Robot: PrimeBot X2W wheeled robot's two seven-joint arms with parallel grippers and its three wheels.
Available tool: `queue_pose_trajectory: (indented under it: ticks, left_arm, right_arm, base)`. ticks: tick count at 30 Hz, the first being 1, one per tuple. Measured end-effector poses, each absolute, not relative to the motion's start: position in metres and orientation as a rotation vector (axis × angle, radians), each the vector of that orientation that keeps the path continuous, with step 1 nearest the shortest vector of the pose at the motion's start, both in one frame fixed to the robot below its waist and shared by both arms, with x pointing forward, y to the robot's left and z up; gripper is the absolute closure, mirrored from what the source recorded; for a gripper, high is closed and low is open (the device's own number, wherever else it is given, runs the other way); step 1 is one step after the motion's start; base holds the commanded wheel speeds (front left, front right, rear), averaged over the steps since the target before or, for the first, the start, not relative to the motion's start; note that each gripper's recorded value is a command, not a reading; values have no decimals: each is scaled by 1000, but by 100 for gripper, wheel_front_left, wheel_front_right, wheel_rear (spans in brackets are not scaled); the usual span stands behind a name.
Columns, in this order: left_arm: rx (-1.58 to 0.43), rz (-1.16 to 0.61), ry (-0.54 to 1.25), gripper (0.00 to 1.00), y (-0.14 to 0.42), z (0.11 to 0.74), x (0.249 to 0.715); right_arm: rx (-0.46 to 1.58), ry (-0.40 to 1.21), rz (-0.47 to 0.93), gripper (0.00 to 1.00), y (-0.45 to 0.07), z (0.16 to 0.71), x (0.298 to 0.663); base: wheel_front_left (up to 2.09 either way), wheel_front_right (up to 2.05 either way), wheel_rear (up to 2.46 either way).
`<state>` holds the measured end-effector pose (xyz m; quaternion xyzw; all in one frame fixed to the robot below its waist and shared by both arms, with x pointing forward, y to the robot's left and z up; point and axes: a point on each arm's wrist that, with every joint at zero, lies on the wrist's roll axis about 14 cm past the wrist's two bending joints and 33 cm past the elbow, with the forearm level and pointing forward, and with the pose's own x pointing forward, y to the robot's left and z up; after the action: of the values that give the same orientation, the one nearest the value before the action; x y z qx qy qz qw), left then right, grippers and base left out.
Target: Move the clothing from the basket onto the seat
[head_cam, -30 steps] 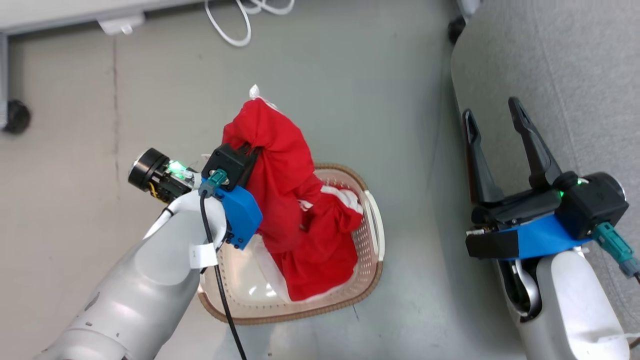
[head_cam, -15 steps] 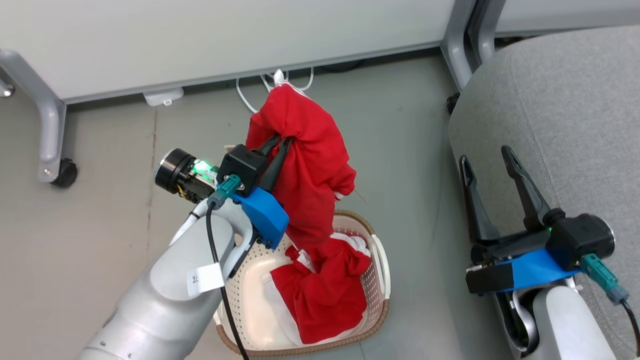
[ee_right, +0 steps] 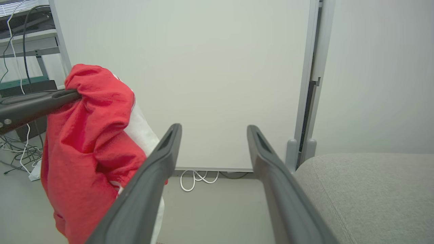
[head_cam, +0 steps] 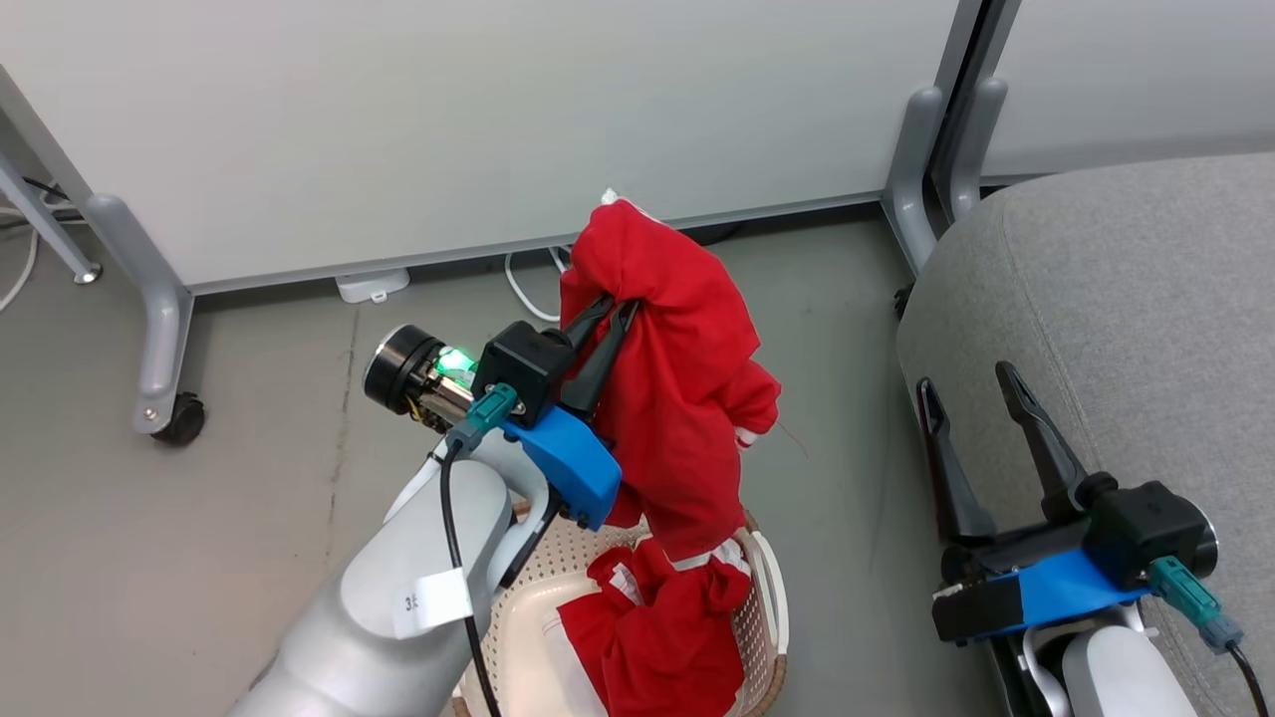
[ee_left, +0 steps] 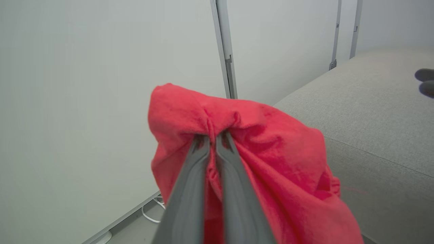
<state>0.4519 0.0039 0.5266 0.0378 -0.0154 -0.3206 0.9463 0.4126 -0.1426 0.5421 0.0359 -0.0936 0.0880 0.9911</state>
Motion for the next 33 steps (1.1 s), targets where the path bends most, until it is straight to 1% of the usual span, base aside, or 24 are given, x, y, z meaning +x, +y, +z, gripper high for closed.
queue_pose_trajectory:
  ticks: [10, 17, 23, 33]
  left_arm:
    - [77, -640, -60, 100, 8, 538, 441]
    - [75, -637, -69, 100, 9, 541, 440]
    - [74, -635, -68, 100, 9, 539, 441]
    - [60, -641, -59, 100, 6, 535, 445]
  right_arm:
    - [80, -197, 191, 0, -137, 546, 402]
    - [91, -195, 231, 0, -124, 546, 400]
    - [103, -176, 306, 0, -99, 541, 398]
    - [121, -145, 475, 0, -43, 535, 399]
  base:
    - [0, 0, 0]
    - [0, 0, 0]
    - [0, 0, 0]
    - [0, 0, 0]
